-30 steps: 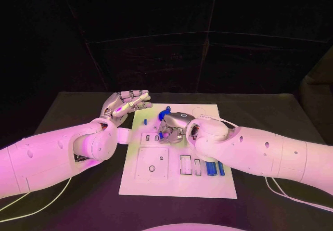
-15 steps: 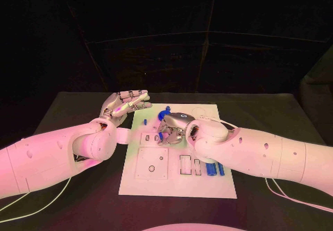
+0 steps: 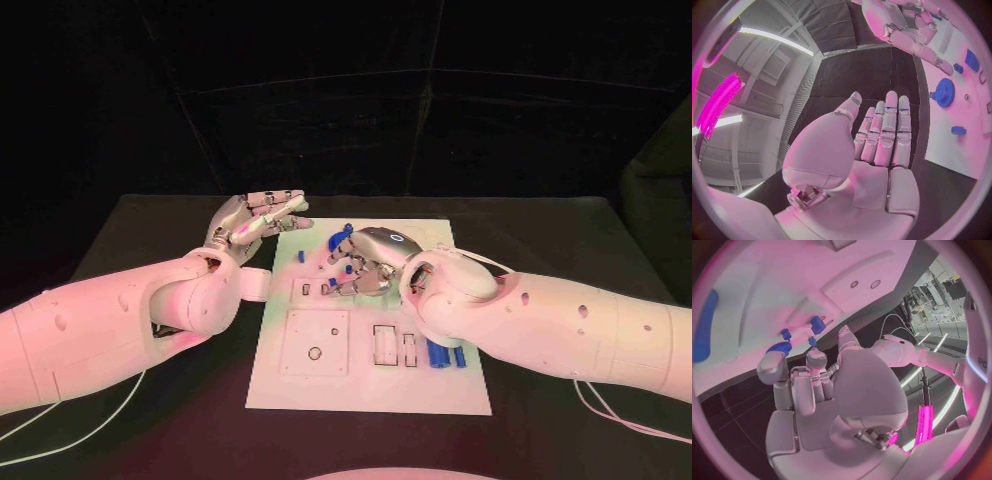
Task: Assemble the parts on the task board
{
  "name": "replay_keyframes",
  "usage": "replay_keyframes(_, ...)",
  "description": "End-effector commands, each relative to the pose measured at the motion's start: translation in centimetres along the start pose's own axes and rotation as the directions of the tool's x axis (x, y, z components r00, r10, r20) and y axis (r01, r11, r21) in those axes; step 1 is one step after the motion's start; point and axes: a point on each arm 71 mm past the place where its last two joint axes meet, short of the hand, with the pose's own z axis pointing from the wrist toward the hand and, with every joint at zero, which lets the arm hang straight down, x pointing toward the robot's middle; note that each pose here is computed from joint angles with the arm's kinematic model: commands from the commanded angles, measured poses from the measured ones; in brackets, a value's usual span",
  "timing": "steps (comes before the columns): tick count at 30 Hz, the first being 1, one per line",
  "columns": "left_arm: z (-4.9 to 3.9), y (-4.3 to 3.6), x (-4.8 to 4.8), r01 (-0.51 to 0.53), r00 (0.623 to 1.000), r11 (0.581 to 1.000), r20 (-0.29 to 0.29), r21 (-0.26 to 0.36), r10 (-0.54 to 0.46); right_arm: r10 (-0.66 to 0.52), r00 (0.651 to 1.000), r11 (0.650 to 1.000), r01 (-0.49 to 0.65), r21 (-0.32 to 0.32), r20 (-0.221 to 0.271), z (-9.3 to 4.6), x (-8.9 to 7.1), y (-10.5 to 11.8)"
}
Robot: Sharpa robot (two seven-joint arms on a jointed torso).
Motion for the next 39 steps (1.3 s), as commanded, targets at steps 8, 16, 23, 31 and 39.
replay_keyframes(8, 0.46, 0.38, -0.12, -0.252, 0.958, 0.953, -0.181, -0.168, 0.222, 0.341, 0.940, 0.938, -0.340, -0.065, 0.002, -3.0, -5.6, -3.2)
replay_keyframes(16, 1.27, 0.75, 0.10, -0.676, 0.718, 0.644, -0.514, -0.357, 0.469, 0.395, 0.911, 0.916, -0.401, 0.027, 0.117, -5.4, -10.4, -7.7)
replay_keyframes(23, 2.51, -0.23, 0.22, -0.847, 0.531, 0.395, -0.614, -0.357, 0.584, 0.391, 0.906, 0.912, -0.406, 0.068, 0.159, -6.0, -11.7, -9.5)
replay_keyframes(31, 4.08, -0.12, 1.41, -0.893, 0.446, 0.252, -0.657, -0.373, 0.608, 0.385, 0.908, 0.911, -0.403, 0.094, 0.163, -5.9, -11.9, -10.1)
replay_keyframes(39, 5.07, 0.68, 3.28, -0.909, 0.406, 0.197, -0.680, -0.366, 0.610, 0.368, 0.917, 0.916, -0.387, 0.110, 0.155, -5.8, -11.8, -10.3)
